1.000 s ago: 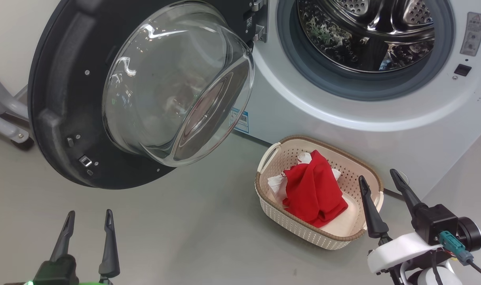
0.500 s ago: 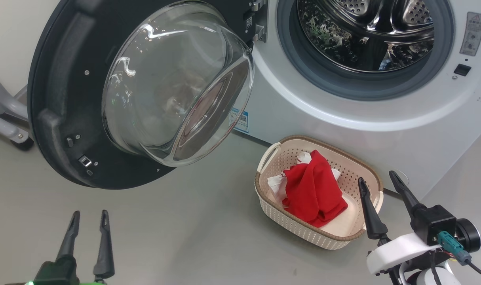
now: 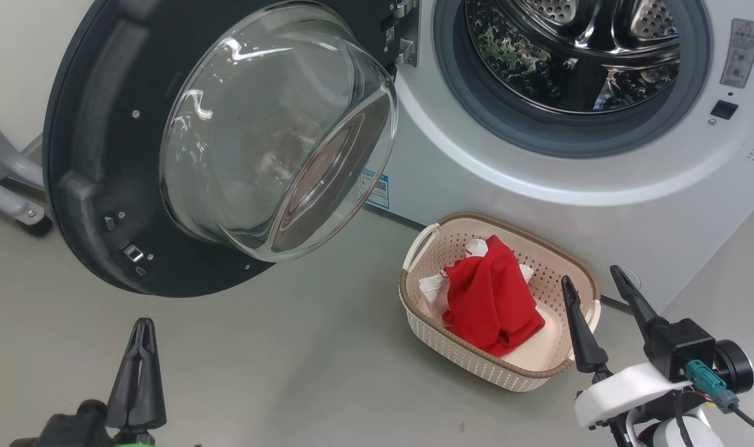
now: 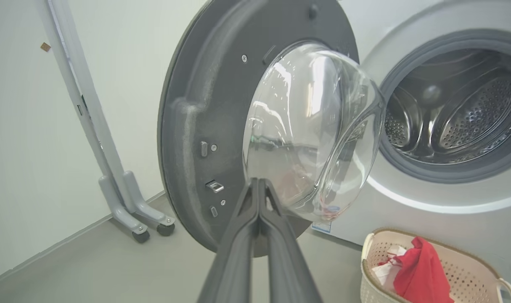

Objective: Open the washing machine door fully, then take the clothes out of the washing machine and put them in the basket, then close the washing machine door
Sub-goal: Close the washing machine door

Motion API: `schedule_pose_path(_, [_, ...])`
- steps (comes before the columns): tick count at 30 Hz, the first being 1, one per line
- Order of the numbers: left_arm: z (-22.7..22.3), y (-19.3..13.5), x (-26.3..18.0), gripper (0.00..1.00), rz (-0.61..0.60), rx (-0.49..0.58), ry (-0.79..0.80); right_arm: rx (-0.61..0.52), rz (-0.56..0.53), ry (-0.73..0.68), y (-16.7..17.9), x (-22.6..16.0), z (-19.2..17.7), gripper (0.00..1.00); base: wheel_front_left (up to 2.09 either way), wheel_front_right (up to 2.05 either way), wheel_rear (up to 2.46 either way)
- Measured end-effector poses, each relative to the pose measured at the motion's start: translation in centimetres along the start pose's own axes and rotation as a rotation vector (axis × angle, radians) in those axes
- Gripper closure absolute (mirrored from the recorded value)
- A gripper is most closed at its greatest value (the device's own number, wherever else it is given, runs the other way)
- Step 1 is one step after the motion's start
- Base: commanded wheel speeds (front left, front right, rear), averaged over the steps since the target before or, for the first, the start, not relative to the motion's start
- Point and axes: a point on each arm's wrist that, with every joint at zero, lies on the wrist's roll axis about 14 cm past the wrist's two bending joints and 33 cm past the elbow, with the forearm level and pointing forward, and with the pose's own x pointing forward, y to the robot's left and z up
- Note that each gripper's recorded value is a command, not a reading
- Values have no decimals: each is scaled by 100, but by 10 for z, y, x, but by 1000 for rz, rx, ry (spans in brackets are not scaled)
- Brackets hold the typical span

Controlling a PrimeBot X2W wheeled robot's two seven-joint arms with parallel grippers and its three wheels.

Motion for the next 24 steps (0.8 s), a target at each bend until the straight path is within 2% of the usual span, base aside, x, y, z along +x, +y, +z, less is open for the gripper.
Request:
schedule_pose_path(4, [15,-17,1,100,-59,-211,-48,-2,0,1,0,0,0,0,0,0,0])
schedule_pose_path(11, [48,-37,0,100,-171,-706,-130,-6,0,1,-1,0,0,0,0,0,0])
schedule_pose_path(14, [60,-64,-7,100,-232,-913,-138,-6,0,1,-1,0,0,0,0,0,0])
schedule_pose_path(16, [68,-70,-10,100,-252,-1029,-143,-6,-1,1,-1,0,0,0,0,0,0])
schedule_pose_path(19, [87,-58,-8,100,-257,-1167,-202,-5,-4,3,-2,0,0,0,0,0,0])
schedule_pose_path(21, [96,-32,-3,100,-210,-1224,-264,-4,-5,6,-3,0,-1,0,0,0,0])
schedule_pose_path(24, [112,9,3,100,-145,-1247,-381,-4,-6,7,-4,1,-2,0,0,0,0])
